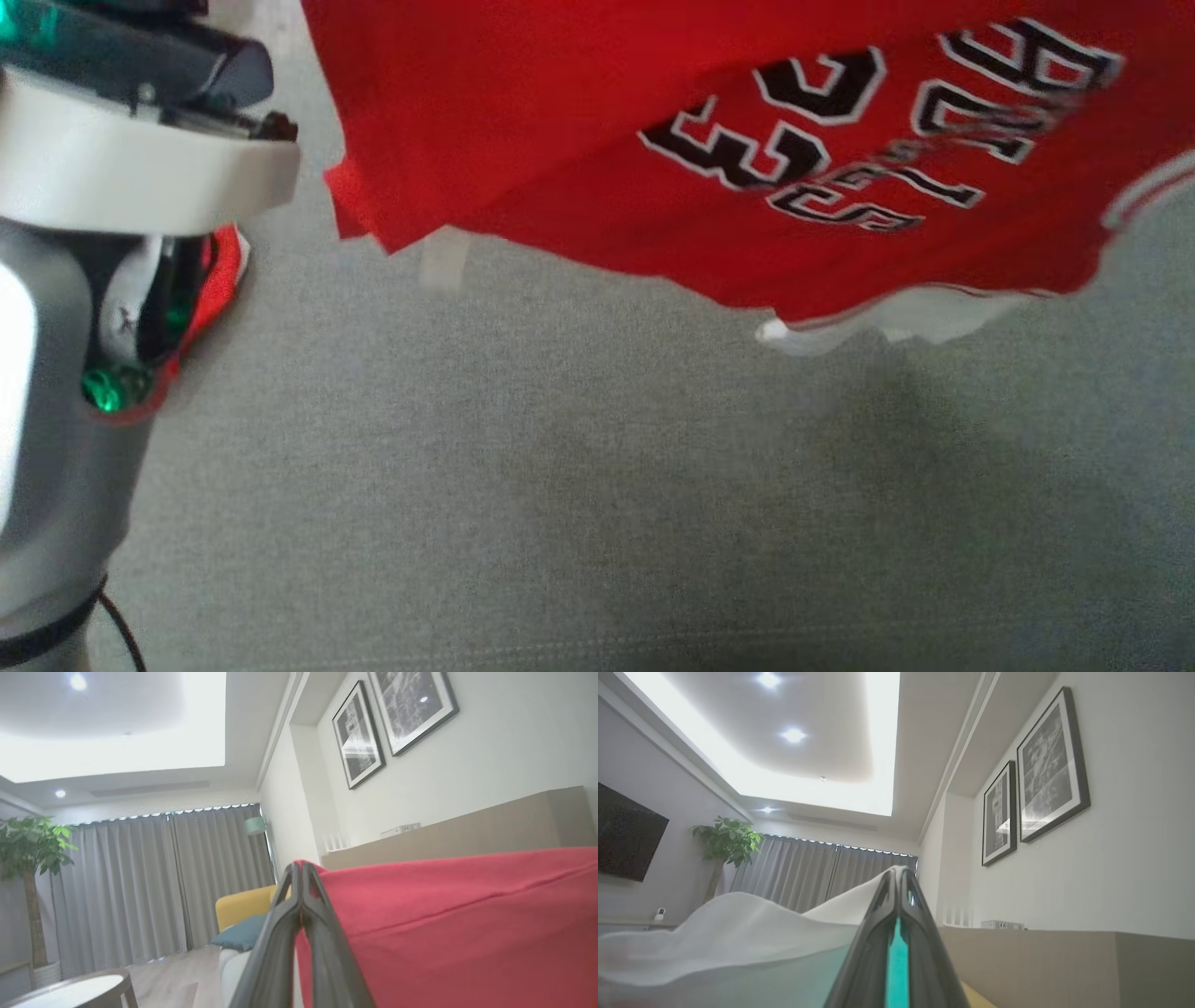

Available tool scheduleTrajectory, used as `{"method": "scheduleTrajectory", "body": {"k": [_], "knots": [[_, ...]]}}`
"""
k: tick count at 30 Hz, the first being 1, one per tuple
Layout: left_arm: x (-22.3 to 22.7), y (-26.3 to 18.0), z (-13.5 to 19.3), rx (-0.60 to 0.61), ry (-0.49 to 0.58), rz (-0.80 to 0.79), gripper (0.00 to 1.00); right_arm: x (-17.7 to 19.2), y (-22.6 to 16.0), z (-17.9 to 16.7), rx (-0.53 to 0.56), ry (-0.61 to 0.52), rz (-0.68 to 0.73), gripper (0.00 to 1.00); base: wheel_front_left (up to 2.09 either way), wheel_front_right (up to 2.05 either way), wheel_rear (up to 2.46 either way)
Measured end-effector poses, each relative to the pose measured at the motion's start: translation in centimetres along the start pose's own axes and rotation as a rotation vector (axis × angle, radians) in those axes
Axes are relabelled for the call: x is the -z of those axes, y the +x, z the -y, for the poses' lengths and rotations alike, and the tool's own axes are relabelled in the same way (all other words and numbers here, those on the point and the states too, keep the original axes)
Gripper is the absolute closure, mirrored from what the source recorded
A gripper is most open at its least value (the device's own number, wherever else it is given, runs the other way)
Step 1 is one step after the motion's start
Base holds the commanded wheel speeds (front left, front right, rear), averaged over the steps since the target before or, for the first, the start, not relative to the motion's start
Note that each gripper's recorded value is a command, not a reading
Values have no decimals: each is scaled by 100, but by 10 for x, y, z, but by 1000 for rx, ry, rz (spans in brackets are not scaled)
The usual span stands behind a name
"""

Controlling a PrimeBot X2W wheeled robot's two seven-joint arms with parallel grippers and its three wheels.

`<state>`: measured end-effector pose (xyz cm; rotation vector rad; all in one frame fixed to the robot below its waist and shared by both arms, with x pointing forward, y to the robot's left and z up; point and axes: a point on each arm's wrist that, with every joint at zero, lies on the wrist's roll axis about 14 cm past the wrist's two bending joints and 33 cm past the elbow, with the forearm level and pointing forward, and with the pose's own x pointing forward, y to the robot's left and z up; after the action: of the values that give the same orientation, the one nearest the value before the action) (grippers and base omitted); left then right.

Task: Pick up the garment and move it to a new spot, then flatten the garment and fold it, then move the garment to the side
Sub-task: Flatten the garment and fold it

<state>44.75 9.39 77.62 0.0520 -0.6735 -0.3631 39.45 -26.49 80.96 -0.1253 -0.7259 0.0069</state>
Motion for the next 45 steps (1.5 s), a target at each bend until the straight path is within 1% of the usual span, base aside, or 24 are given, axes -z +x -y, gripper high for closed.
{"method": "scheduleTrajectory", "body": {"k": [2,5,6,8,12,17,19,23,26,29,31,33,35,37,40,42,45], "knots": [[-23,3,3,12,17,35,100,-21,3,2,-2,-13,40,100,0,0,0],[-41,5,4,18,37,49,100,-41,6,3,-4,-13,69,100,0,0,0],[-45,6,4,20,40,51,100,-44,8,3,-5,-8,72,100,0,0,0],[-47,10,7,38,28,45,100,-39,13,5,-11,12,47,100,0,0,0],[-20,19,6,47,-11,-27,100,-10,26,1,-24,67,-23,100,0,0,0],[32,37,5,46,-75,-138,100,38,51,-12,-57,142,-111,100,0,0,0],[53,48,1,34,-84,-164,100,59,64,-21,-75,165,-138,100,0,0,0],[85,71,-13,-7,-85,-172,100,91,94,-37,-95,198,-153,100,0,0,0],[100,84,-25,-44,-75,-159,100,101,114,-51,-113,213,-125,100,0,0,0],[106,97,-36,-75,-60,-133,100,106,132,-69,-128,258,-101,100,0,0,0],[119,105,-39,-82,-67,-146,100,124,138,-83,-152,259,-136,100,0,0,0],[148,100,-38,-101,-100,-207,100,156,132,-99,-169,269,-216,100,0,0,0],[192,81,-32,-123,-152,-316,100,197,115,-115,-183,281,-324,100,0,0,0],[241,49,-26,-153,-208,-454,100,238,90,-127,-188,294,-440,100,0,0,0],[307,-12,-11,-199,-294,-662,100,292,45,-142,-190,317,-599,100,0,0,0],[336,-47,0,-228,-348,-763,100,322,14,-150,-180,340,-694,100,0,0,0],[364,-81,13,-253,-402,-866,100,357,-28,-155,-150,377,-813,100,0,0,0]]}}
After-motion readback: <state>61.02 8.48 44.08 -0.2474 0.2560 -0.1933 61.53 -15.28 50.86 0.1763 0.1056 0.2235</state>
